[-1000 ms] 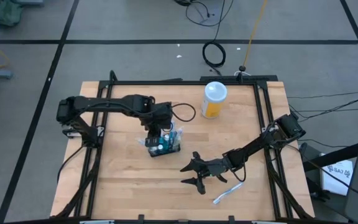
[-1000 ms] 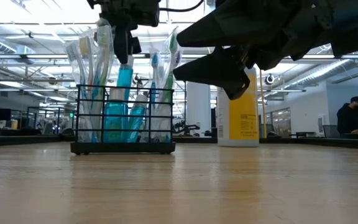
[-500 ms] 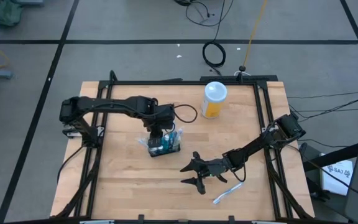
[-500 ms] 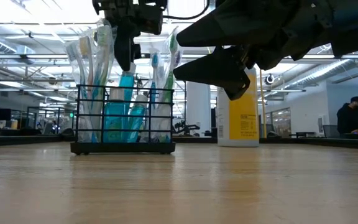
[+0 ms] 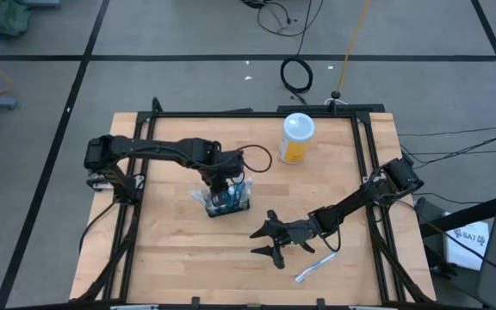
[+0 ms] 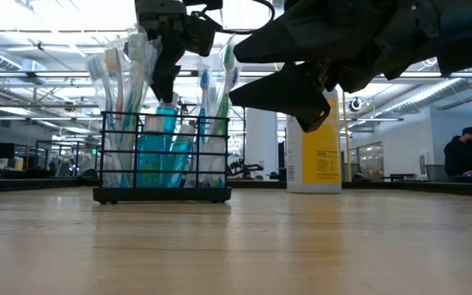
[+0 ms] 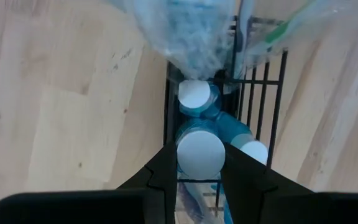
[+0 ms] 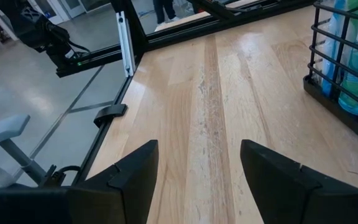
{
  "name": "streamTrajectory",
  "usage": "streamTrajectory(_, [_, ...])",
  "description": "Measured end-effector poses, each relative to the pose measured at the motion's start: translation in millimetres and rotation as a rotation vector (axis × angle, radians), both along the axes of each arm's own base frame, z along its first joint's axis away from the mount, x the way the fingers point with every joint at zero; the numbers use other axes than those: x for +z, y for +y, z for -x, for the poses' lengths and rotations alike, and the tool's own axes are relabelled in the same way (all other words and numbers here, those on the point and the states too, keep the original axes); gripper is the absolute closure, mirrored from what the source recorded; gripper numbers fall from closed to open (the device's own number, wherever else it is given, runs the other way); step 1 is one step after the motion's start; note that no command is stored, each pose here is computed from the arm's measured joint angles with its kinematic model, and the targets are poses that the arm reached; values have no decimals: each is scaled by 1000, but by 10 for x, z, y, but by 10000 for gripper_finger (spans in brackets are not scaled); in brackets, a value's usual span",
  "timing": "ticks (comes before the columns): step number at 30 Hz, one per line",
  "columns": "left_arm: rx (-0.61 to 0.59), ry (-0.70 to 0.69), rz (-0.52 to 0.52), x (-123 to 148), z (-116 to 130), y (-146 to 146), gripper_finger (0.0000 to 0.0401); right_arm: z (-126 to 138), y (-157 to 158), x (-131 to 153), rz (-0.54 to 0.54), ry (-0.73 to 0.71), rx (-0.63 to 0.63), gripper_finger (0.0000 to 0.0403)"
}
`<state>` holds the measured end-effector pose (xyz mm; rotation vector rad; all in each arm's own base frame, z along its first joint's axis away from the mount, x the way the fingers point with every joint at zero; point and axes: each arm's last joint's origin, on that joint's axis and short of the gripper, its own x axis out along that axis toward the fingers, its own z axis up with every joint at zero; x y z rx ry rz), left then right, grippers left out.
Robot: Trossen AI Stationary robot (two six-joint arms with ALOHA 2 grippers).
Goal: Pick & Place toothbrushing station
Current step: Put the mouthwash bottle into the black wire organizer
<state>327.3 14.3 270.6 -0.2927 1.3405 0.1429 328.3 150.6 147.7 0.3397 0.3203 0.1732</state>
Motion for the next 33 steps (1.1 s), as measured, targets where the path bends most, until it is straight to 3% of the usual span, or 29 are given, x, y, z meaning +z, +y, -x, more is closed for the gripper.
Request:
streamTrajectory(7, [72,7,-33,-1,-1,-95,303,0,0,1,-1,-1,0,184])
streamTrajectory(13, [207,7,-54,-1,-2,-174,303,0,0,1,-1,-1,0,185])
streamTrajectory(24, [298,9,-47,-1,2,-221,303,0,0,1,-1,-1,0,186])
streamTrajectory(33, [306,23,-48,-3,16,-221,301,0,0,1,4,-2,1,186])
